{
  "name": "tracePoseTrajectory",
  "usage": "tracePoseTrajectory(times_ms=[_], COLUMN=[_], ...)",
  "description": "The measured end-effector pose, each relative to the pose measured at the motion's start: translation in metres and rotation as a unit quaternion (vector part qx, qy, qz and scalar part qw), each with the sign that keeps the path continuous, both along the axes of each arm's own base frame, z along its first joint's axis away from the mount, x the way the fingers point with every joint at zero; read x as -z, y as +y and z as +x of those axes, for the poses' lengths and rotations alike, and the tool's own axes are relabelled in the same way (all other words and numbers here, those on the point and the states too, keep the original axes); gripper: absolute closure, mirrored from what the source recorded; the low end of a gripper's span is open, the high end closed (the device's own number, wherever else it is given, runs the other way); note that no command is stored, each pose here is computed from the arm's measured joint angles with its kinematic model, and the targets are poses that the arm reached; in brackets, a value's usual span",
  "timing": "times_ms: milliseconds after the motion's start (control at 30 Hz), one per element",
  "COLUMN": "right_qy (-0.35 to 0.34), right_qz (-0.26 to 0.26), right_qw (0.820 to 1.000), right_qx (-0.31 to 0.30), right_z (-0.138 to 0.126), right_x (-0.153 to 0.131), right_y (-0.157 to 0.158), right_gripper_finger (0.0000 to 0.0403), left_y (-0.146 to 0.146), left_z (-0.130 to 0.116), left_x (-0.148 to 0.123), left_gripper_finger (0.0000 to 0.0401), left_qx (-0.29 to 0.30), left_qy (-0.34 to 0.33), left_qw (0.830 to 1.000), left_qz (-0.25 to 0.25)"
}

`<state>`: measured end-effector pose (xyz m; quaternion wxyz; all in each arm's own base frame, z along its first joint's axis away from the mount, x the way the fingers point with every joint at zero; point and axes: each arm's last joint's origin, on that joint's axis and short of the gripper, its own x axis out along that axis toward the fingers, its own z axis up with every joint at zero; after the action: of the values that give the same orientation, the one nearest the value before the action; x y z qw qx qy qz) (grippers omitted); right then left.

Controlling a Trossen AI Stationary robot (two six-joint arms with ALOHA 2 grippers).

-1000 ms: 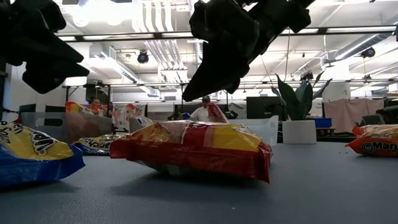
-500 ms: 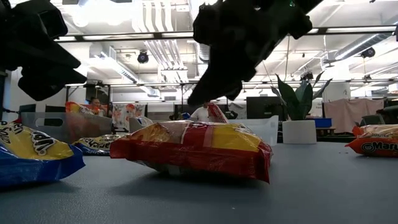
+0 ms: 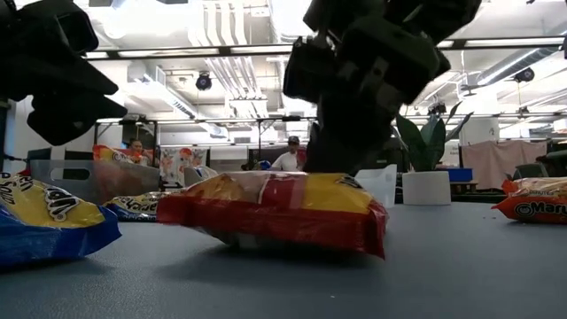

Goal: Sort Maruchan noodles
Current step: Put the red noodle pack into the transparent bin

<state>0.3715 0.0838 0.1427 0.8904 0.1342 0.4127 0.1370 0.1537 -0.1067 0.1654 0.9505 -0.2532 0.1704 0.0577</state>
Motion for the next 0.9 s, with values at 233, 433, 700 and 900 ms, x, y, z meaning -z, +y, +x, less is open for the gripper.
tracePoseTrajectory(times_ms=[233,433,700,900], right_qy=[-0.007,-0.019,-0.043,-0.065], right_qz=[0.023,-0.015,-0.146,-0.154], right_qw=[1.000,0.999,0.979,0.977], right_qx=[0.001,0.037,0.132,0.131], right_z=[0.006,0.010,0.017,0.017], right_x=[0.008,0.008,0.004,-0.016], right_y=[-0.002,-0.018,-0.047,-0.054], right_gripper_finger=[0.0394,0.0394,0.0394,0.0394], left_y=[0.000,0.001,0.002,0.001], left_z=[0.001,0.001,0.002,0.003], left_x=[-0.001,-0.002,-0.005,-0.008], left_gripper_finger=[0.0269,0.0269,0.0269,0.0269], left_qx=[-0.010,-0.023,-0.038,-0.039], left_qy=[-0.009,-0.015,-0.031,-0.046], left_qw=[1.000,1.000,0.999,0.998], left_qz=[0.000,0.006,0.019,0.021])
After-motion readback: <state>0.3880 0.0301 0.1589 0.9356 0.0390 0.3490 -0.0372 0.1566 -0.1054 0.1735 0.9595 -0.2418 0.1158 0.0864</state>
